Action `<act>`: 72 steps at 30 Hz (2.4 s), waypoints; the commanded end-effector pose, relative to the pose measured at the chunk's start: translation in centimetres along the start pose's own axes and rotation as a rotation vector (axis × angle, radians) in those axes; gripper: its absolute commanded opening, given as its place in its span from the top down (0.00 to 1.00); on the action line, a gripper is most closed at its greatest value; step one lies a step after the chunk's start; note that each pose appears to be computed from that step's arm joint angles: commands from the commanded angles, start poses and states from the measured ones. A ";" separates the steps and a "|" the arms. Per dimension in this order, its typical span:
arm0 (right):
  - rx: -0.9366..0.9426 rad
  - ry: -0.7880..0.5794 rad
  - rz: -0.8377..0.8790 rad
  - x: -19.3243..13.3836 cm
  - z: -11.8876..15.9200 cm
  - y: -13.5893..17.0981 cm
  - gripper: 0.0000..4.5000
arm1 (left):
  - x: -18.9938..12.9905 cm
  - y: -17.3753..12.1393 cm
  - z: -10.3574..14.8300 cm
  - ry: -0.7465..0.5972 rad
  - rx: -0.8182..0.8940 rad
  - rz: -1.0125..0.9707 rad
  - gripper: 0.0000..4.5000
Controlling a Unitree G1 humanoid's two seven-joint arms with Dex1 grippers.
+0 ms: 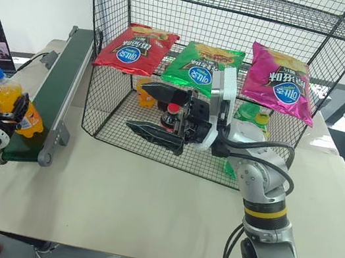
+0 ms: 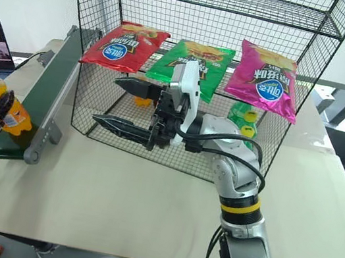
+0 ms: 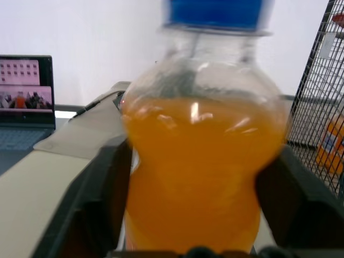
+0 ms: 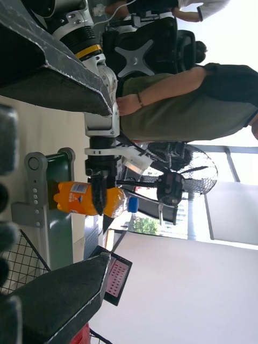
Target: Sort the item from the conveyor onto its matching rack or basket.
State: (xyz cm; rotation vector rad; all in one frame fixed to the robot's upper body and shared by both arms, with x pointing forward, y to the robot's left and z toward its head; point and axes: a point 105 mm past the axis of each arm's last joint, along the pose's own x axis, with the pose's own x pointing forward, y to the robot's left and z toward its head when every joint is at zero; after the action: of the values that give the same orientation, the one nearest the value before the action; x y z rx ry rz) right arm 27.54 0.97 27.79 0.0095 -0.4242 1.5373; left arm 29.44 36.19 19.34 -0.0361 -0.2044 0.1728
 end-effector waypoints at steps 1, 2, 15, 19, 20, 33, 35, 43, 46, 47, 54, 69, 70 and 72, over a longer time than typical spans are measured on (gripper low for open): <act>-0.048 -0.044 0.000 -0.1 1.5 0.3 0.00 | -0.1 -0.6 1.7 -0.062 0.004 -0.030 0.47; -0.046 -0.042 -0.008 -0.2 1.4 0.2 0.00 | -0.3 -1.1 1.9 -0.062 0.003 -0.045 0.47; -0.083 0.216 -0.302 -4.2 -4.6 -0.2 0.00 | -2.3 -12.7 2.5 0.036 -0.025 -0.450 0.47; -0.090 0.256 -0.400 -4.5 -5.8 -0.7 0.00 | -0.1 -14.5 0.6 0.038 -0.019 -0.429 0.47; -0.093 0.258 -0.424 -4.6 -5.9 -0.8 0.00 | 0.6 -15.0 0.1 0.036 -0.025 -0.424 0.47; -0.131 0.303 -0.619 -5.1 -7.5 -2.1 0.00 | 9.1 -19.0 -3.9 -0.072 -0.033 -0.383 0.47; -0.133 0.299 -0.631 -5.1 -7.5 -2.2 0.00 | 9.5 -19.4 -4.6 -0.065 -0.031 -0.380 0.47; -0.144 0.285 -0.663 -5.2 -7.1 -2.3 0.00 | 9.6 -20.0 -6.3 -0.046 -0.031 -0.390 0.05; -0.145 0.288 -0.671 -5.6 -7.0 -2.2 0.00 | 9.4 -19.9 -6.3 -0.048 -0.040 -0.387 0.02; -0.145 0.288 -0.672 -5.6 -7.0 -2.2 0.00 | 9.3 -19.8 -6.3 -0.046 -0.040 -0.384 0.02; -0.135 0.285 -0.677 -6.0 -7.1 -2.2 0.00 | 6.3 -18.5 -7.3 0.017 -0.021 -0.404 0.02; -0.090 0.456 -1.086 -15.5 -12.2 2.0 0.00 | -4.5 -18.5 -10.7 0.260 0.149 -0.567 0.02; -0.085 0.464 -1.119 -15.9 -12.6 2.2 0.00 | -4.6 -18.6 -10.9 0.260 0.144 -0.566 0.02; -0.084 0.472 -1.166 -16.4 -12.9 2.5 0.00 | -4.7 -18.9 -11.0 0.259 0.130 -0.561 0.02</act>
State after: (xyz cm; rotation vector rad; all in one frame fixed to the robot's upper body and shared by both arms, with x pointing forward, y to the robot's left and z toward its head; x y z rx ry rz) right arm 28.78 -10.90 9.05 -0.1386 0.0315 0.3860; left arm 30.19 16.97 7.21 0.1151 0.1248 -0.3776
